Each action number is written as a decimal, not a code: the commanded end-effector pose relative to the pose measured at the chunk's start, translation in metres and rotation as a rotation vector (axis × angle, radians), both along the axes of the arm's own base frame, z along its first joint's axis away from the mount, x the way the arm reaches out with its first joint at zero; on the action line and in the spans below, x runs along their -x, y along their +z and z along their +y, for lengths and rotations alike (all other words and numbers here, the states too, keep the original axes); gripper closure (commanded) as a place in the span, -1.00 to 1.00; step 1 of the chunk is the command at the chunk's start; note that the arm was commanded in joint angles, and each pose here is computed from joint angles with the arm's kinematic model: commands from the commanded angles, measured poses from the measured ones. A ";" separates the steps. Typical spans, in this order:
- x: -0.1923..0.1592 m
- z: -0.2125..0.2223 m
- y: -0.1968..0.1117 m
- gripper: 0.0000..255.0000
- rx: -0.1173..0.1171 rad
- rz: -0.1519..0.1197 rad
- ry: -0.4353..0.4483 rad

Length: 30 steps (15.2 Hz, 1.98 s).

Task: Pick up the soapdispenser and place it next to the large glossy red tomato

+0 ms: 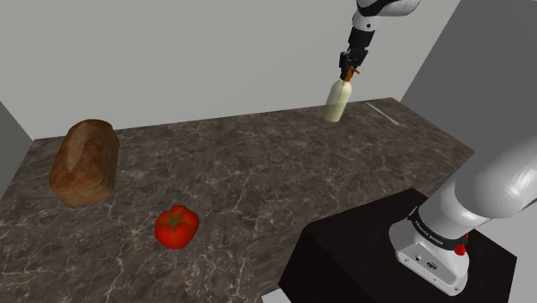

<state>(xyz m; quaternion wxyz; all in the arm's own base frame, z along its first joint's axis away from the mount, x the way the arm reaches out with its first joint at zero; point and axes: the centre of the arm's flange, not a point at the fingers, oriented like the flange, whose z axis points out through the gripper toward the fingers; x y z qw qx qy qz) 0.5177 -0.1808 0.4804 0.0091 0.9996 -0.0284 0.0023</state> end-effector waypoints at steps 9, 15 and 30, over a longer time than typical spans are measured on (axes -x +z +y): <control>0.001 0.000 0.054 1.00 0.000 0.000 0.000; 0.001 0.000 0.085 1.00 0.000 0.000 0.000; 0.001 0.000 0.164 1.00 0.000 0.000 0.000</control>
